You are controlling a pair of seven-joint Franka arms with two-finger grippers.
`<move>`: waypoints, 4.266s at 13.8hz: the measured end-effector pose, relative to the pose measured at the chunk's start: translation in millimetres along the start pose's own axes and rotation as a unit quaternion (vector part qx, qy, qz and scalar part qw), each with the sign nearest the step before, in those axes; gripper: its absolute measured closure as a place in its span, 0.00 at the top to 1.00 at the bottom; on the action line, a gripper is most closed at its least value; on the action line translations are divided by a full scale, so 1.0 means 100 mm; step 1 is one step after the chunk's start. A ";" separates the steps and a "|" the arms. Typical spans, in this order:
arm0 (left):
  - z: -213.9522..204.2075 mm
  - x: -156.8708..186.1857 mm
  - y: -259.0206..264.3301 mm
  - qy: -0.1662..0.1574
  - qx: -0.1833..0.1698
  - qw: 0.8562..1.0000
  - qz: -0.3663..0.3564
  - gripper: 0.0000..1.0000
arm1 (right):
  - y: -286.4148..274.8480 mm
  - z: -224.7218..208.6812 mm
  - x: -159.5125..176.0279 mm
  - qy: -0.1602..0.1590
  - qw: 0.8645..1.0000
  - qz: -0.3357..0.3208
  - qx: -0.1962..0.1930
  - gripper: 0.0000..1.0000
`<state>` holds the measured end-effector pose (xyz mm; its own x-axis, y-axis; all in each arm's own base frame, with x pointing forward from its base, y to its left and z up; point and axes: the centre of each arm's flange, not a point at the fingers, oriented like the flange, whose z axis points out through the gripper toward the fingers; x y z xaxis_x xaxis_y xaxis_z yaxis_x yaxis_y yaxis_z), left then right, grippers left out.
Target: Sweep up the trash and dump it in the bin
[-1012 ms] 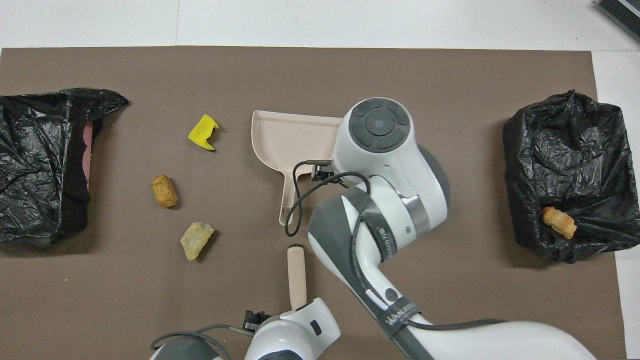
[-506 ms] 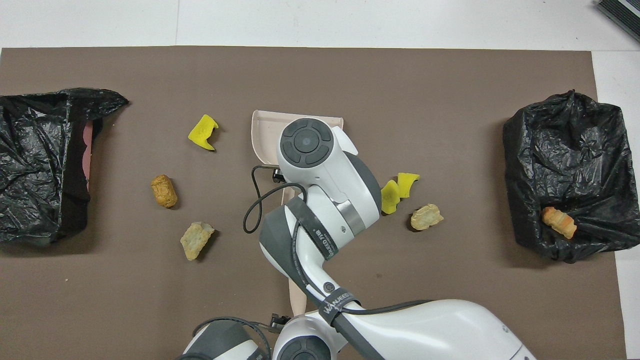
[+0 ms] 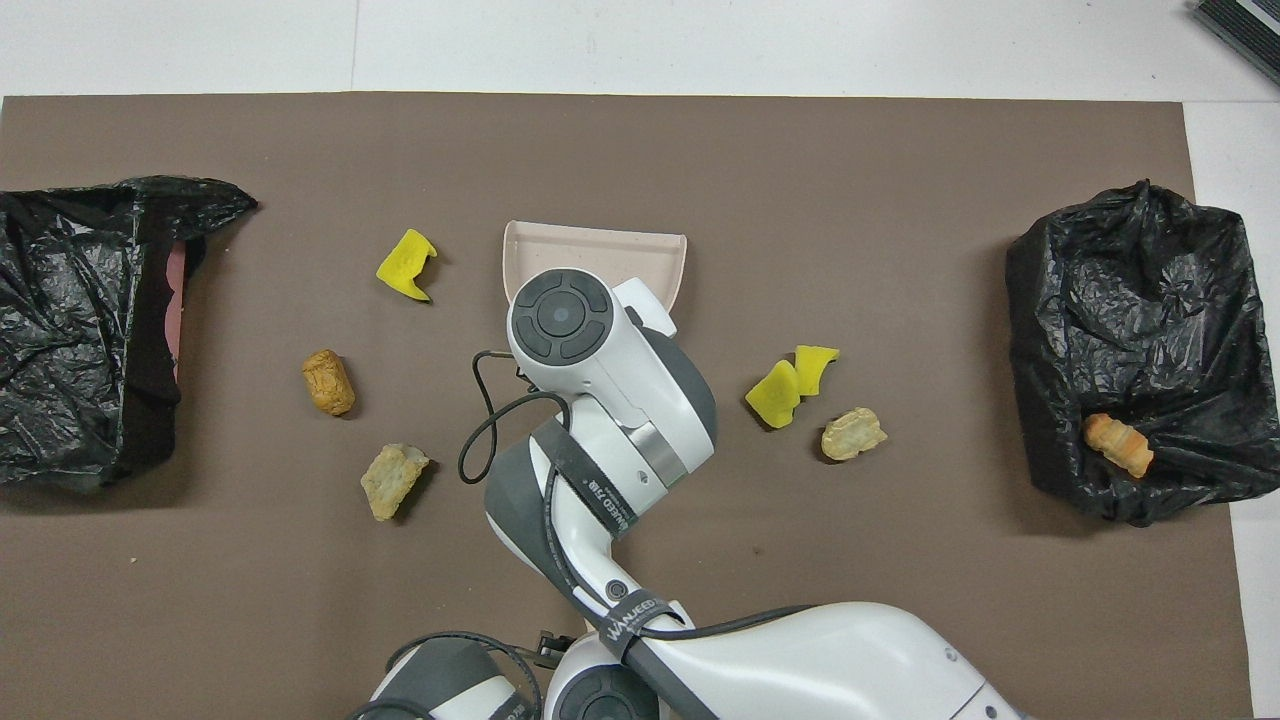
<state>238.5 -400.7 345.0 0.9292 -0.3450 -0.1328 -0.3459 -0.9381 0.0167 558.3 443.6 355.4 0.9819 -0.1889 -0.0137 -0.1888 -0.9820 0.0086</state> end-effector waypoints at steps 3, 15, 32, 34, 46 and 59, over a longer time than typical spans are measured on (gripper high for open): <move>0.01 -0.01 -0.01 -0.006 0.003 1.000 0.000 1.00 | 0.03 0.00 0.01 -0.001 1.000 -0.002 -0.015 0.33; -0.08 0.03 -0.13 -0.044 0.017 0.999 -0.026 0.26 | 1.28 -1.11 0.70 -0.004 0.981 -0.191 0.033 0.32; -1.31 1.97 -3.80 0.033 0.088 0.994 0.053 0.26 | 1.69 -0.78 0.33 -0.063 0.716 -0.695 -0.017 0.32; -1.30 2.23 -4.17 0.038 0.095 0.991 0.082 0.26 | 1.70 -0.72 0.29 -0.064 0.699 -0.712 -0.024 0.32; -0.59 2.67 -4.60 -0.037 0.130 0.975 0.178 0.26 | 1.59 -0.37 0.15 -0.047 0.637 -0.764 -0.089 0.32; -0.22 1.81 -2.02 -0.050 0.069 0.992 0.097 0.26 | 1.57 -0.34 0.12 -0.045 0.633 -0.768 -0.091 0.32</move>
<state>479.5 -274.0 339.3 0.8277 -0.5078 -0.2387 -0.5383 -0.8387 -0.0824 541.2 287.4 390.6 0.0000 0.9795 -0.2016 0.9995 0.0064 0.0310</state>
